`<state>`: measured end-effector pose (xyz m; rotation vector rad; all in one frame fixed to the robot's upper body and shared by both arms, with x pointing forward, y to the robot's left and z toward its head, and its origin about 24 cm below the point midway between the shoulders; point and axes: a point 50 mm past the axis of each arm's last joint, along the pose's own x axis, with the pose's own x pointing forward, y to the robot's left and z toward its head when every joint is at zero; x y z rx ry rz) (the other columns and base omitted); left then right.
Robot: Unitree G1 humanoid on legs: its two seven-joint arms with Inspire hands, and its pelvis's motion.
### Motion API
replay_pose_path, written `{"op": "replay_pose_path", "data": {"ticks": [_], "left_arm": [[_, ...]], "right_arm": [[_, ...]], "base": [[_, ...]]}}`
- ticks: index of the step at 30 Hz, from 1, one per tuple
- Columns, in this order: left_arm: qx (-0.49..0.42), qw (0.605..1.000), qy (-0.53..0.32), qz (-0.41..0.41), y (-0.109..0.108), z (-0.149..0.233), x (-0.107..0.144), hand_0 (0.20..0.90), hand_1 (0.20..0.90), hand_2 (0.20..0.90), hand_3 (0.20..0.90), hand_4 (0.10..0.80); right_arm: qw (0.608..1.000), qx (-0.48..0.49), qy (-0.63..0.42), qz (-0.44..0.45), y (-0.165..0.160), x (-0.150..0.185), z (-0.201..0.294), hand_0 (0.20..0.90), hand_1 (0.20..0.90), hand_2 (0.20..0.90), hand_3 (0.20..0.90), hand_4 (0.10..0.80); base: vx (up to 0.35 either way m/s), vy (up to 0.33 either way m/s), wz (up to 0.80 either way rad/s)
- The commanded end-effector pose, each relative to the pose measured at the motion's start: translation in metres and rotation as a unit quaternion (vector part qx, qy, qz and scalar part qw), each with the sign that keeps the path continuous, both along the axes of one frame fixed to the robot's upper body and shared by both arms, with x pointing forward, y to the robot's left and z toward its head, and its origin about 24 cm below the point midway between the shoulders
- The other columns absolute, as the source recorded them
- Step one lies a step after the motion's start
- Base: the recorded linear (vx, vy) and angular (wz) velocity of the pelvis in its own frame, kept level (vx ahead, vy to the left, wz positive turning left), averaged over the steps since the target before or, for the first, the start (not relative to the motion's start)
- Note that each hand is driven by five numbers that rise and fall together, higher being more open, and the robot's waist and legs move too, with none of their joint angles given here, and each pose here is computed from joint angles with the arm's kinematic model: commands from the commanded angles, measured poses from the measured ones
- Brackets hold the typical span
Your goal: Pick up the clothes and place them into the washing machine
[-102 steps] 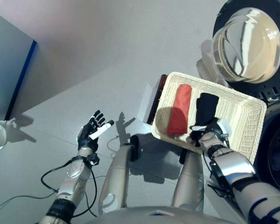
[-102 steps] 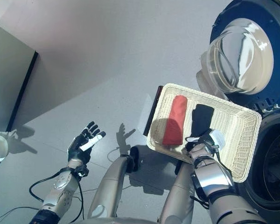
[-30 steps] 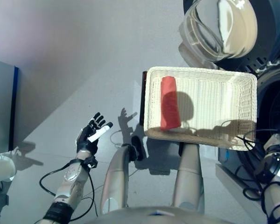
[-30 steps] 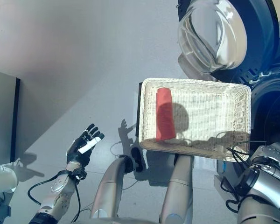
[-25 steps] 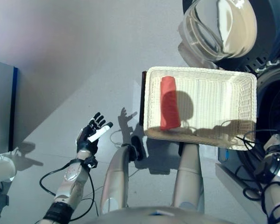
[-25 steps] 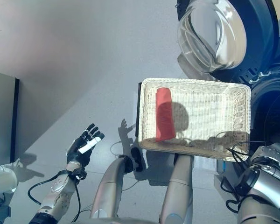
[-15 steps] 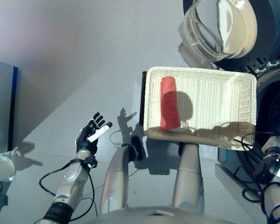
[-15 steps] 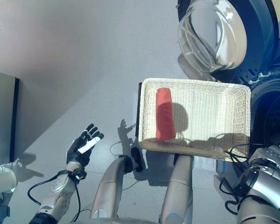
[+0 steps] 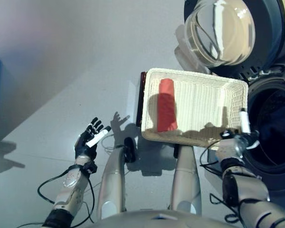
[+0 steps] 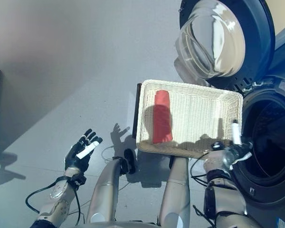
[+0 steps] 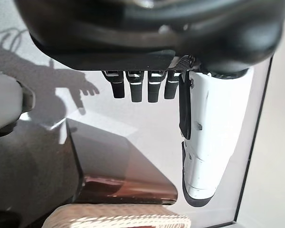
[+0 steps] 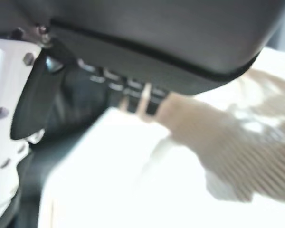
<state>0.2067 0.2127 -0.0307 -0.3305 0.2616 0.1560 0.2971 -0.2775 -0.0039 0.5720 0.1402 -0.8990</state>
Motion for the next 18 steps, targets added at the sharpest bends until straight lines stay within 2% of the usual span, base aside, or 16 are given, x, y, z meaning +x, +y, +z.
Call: {"op": "replay_pose_path", "data": {"ticks": [1,3,9,18], "left_arm": [[0.05,0.996,-0.072,0.034,0.024,0.025,0.001,0.9,0.9,0.9,0.9,0.8],[0.054,0.995,-0.075,0.037,0.024,0.026,0.002,0.9,0.9,0.9,0.9,0.8],[0.064,0.993,-0.088,0.051,0.024,0.031,0.007,0.9,0.9,0.9,0.9,0.8],[0.075,0.992,-0.095,0.039,0.023,0.036,0.009,0.9,0.9,0.9,0.9,0.8]], "right_arm": [[0.994,-0.084,0.005,0.066,0.021,0.006,0.007,0.9,0.9,0.9,0.9,0.8],[0.986,-0.114,0.008,0.117,0.042,0.01,0.008,0.9,0.9,0.9,0.9,0.8],[0.969,-0.152,0.027,0.191,0.079,0.019,0.006,0.9,0.9,0.9,0.9,0.8],[0.953,-0.184,0.06,0.233,0.102,0.03,0.007,0.9,0.9,0.9,0.9,0.8]], "base": [[0.0,0.0,0.0],[-0.023,0.005,0.04],[-0.008,0.004,0.01],[0.005,0.012,0.07]]}}
